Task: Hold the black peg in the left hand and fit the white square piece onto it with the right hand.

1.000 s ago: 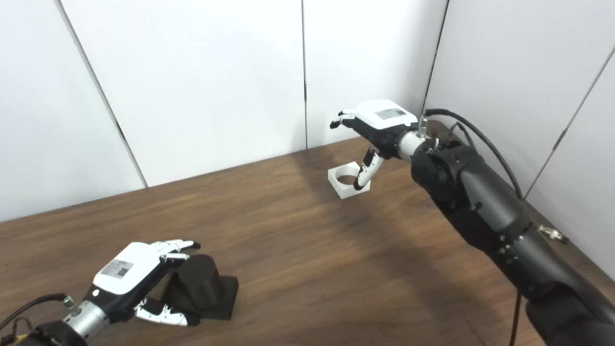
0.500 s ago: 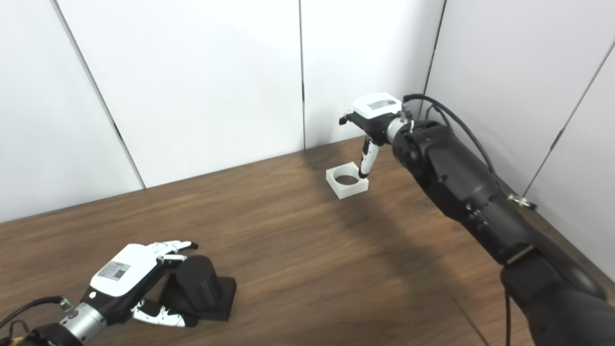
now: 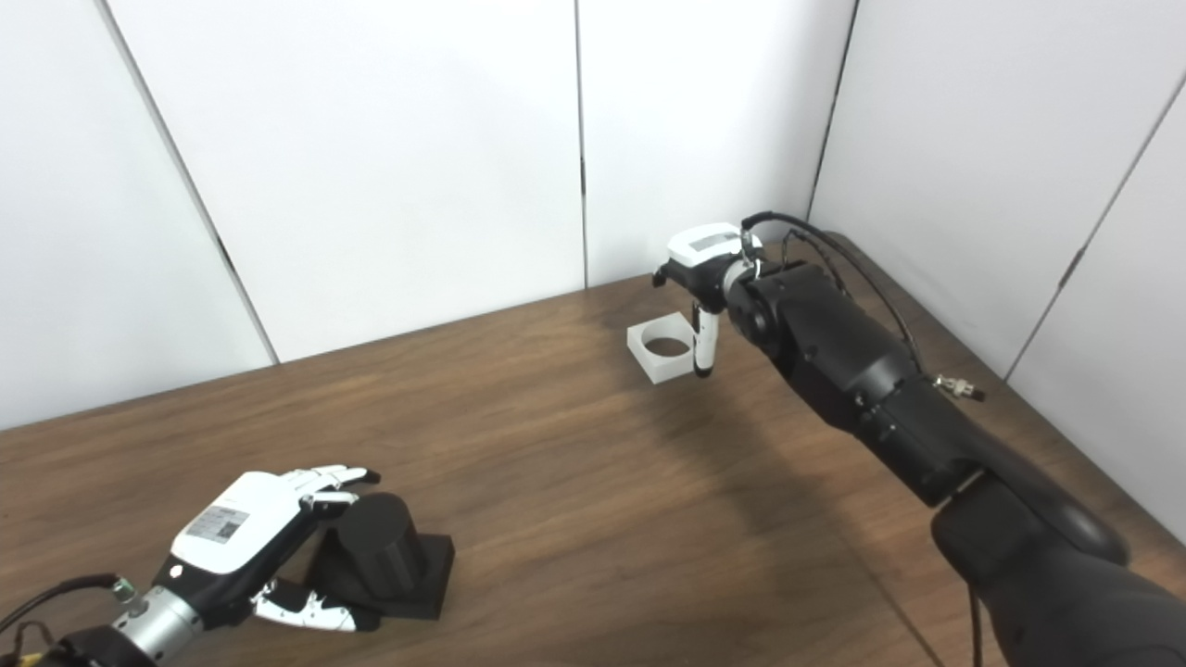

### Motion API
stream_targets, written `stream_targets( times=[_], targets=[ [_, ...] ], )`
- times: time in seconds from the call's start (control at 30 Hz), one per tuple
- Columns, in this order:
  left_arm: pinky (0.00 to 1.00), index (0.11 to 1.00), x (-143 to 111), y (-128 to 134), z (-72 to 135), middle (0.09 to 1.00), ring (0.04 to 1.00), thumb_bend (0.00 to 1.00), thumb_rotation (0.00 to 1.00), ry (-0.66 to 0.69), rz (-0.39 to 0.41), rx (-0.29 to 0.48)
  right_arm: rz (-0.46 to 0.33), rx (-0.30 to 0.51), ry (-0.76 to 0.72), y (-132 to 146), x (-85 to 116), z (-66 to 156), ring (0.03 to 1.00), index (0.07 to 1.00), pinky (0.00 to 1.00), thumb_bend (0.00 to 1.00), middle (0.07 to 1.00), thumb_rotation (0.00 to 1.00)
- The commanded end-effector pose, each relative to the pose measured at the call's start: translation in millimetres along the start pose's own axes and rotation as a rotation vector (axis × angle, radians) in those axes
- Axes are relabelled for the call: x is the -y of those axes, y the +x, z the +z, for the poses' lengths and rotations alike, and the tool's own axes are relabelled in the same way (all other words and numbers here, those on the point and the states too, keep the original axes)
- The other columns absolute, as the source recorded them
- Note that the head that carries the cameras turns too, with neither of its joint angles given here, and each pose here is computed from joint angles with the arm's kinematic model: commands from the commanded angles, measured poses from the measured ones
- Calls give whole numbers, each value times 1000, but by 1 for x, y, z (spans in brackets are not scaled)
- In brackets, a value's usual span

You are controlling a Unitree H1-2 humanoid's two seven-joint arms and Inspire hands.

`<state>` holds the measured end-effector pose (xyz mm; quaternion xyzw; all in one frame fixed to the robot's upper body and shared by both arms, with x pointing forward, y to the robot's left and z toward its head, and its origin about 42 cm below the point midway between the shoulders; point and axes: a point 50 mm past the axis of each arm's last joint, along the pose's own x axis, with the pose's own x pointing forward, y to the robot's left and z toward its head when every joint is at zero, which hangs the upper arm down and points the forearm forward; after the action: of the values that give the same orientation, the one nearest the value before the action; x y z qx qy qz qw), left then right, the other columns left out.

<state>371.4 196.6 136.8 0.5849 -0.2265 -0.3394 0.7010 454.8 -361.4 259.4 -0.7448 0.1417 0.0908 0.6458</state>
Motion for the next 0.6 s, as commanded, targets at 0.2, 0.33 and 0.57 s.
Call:
stream_targets(
  times=[0.2, 0.33, 0.57],
  targets=[
    [808, 492, 44, -37, -11, 866, 867, 524, 64, 42, -246, -74, -79, 1, -46, 6, 30, 4, 888, 851, 791, 922, 910, 109],
    [803, 491, 44, -36, -11, 864, 862, 524, 63, 34, -239, -74, -58, 7, -50, 9, 24, 8, 889, 850, 797, 903, 912, 108],
    [801, 491, 44, -38, -10, 864, 858, 524, 64, 33, -240, -73, -39, 8, -39, 18, 11, 13, 881, 840, 782, 903, 904, 110]
  ],
)
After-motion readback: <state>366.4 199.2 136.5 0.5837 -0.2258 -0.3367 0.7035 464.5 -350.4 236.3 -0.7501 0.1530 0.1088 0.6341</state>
